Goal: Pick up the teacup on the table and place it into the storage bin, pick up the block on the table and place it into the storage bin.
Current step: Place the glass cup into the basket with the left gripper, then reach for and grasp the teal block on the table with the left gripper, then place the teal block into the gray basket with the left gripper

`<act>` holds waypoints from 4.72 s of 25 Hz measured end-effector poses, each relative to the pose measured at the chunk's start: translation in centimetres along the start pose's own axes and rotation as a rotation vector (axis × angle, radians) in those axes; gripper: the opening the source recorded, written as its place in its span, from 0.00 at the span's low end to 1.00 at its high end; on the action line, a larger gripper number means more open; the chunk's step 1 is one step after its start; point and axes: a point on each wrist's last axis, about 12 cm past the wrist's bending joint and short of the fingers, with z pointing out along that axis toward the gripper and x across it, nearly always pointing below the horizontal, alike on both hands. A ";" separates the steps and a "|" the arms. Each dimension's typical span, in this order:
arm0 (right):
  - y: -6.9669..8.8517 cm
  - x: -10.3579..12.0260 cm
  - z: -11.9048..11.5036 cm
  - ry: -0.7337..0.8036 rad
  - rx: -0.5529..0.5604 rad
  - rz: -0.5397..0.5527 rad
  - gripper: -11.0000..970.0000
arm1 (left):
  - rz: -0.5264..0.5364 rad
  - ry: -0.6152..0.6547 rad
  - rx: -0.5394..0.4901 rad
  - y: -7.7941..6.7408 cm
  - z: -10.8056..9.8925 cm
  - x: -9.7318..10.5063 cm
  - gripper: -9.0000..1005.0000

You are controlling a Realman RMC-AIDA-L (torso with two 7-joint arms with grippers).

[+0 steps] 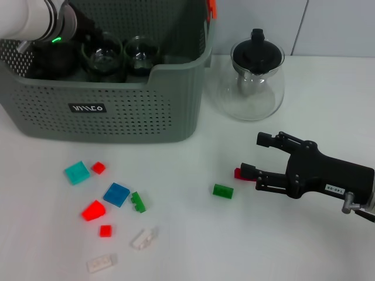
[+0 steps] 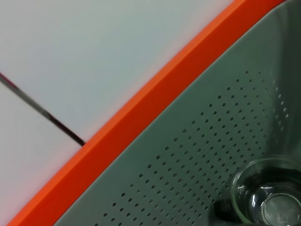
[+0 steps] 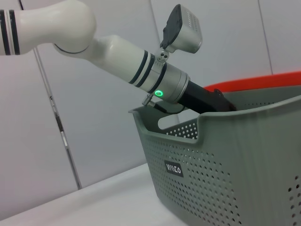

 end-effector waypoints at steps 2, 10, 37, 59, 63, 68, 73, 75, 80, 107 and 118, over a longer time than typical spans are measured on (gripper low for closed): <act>0.0 0.0 0.0 0.000 0.000 0.000 0.97 | -0.005 0.000 0.000 0.0 0.0 0.0 0.15; -0.1 0.0 -0.1 0.000 0.003 -0.001 0.97 | -0.289 -0.172 0.071 3.0 -4.7 -1.4 0.39; 0.2 0.4 -0.3 0.012 -0.008 0.039 0.97 | -0.377 -0.389 0.918 0.3 -18.3 15.1 0.80; 0.0 0.8 0.0 0.040 0.008 0.079 0.97 | -0.184 -0.107 0.662 -5.6 -13.3 17.2 0.79; 0.0 0.7 0.1 0.040 0.007 0.079 0.97 | -0.189 -0.125 0.615 -6.0 -12.0 17.7 0.79; 0.0 0.7 0.1 0.037 0.010 0.079 0.97 | -0.179 -0.126 0.566 -6.4 -10.4 17.9 0.79; 0.0 0.6 0.1 0.034 0.010 0.079 0.97 | -0.167 -0.120 0.528 -6.4 -9.5 18.1 0.79; -0.1 0.6 0.2 0.034 0.009 0.078 0.97 | -0.163 -0.117 0.518 -6.4 -9.2 18.1 0.78; 0.0 0.5 0.4 0.033 0.005 0.076 0.97 | -0.163 -0.101 0.507 -6.6 -8.7 18.3 0.78; 0.1 0.5 0.5 0.032 -0.007 0.089 0.97 | -0.179 -0.067 0.472 -6.9 -7.9 18.8 0.69; 0.1 0.5 0.4 0.033 -0.007 0.088 0.97 | -0.174 -0.073 0.455 -6.5 -8.1 18.7 0.44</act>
